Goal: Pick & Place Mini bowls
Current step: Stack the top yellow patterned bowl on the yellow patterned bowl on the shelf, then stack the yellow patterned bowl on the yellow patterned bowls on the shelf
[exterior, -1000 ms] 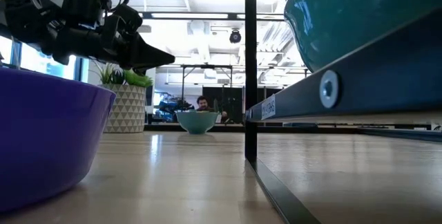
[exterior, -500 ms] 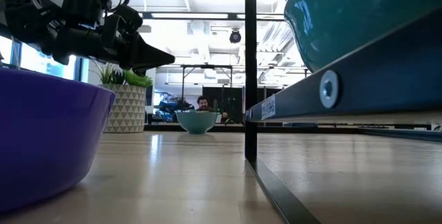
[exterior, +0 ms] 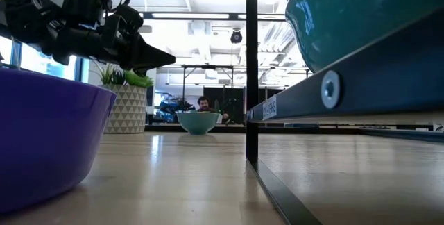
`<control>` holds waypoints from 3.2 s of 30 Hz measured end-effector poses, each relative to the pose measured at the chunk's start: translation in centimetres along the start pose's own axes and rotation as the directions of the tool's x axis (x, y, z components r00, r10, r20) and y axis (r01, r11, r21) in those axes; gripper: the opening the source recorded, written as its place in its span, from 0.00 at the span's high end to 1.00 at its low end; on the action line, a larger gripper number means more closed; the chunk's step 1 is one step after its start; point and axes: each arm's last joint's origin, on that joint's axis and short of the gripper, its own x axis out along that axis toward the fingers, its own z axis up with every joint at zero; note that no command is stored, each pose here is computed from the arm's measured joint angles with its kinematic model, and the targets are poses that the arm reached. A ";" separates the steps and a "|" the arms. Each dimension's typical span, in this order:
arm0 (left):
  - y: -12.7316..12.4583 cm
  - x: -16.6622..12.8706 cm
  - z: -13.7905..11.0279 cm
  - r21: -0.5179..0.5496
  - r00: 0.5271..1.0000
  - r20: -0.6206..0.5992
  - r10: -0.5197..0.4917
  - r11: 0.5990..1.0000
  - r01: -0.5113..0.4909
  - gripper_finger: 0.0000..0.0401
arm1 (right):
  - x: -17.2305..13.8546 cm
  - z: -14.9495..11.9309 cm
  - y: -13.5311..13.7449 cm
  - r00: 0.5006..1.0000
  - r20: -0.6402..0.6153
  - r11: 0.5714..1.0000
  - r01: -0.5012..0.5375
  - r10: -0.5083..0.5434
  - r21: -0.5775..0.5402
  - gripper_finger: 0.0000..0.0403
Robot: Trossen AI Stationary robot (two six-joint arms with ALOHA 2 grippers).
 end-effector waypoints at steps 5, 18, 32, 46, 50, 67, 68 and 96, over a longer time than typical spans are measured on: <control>0.0 0.0 0.0 0.000 1.000 0.000 0.000 1.000 0.000 0.97 | 0.0 0.0 0.0 1.000 -0.006 1.000 -0.005 0.005 0.001 0.92; 0.0 0.0 0.0 0.000 1.000 0.000 0.000 1.000 0.000 0.97 | -0.1 0.3 0.0 0.991 -0.115 0.992 -0.062 0.074 0.106 0.73; 0.0 0.0 0.0 0.000 1.000 0.000 0.000 1.000 0.000 0.97 | -2.0 1.1 -0.1 0.983 -0.069 0.976 -0.159 0.171 0.151 0.65; 0.0 0.0 0.0 0.001 1.000 0.000 0.000 1.000 0.000 0.97 | -2.5 1.9 -0.7 0.980 -0.075 0.964 -0.167 0.186 0.206 0.65; 0.0 0.0 0.0 0.001 1.000 0.000 0.000 1.000 0.000 0.97 | -2.6 2.0 -0.8 0.976 -0.097 0.962 -0.169 0.194 0.216 0.65; 0.0 0.0 0.0 0.003 1.000 0.000 -0.001 1.000 0.001 0.97 | -4.5 2.5 -2.5 0.985 -0.068 0.966 -0.143 0.161 0.216 0.65; 0.0 0.0 0.0 0.003 1.000 0.000 0.000 1.000 0.000 0.97 | -4.7 2.6 -2.8 0.986 -0.054 0.969 -0.143 0.157 0.204 0.65; 0.0 0.0 -0.2 0.032 1.000 -0.022 0.000 0.999 0.000 0.97 | -5.1 12.0 -13.2 0.471 0.782 0.783 0.259 0.409 -0.565 0.98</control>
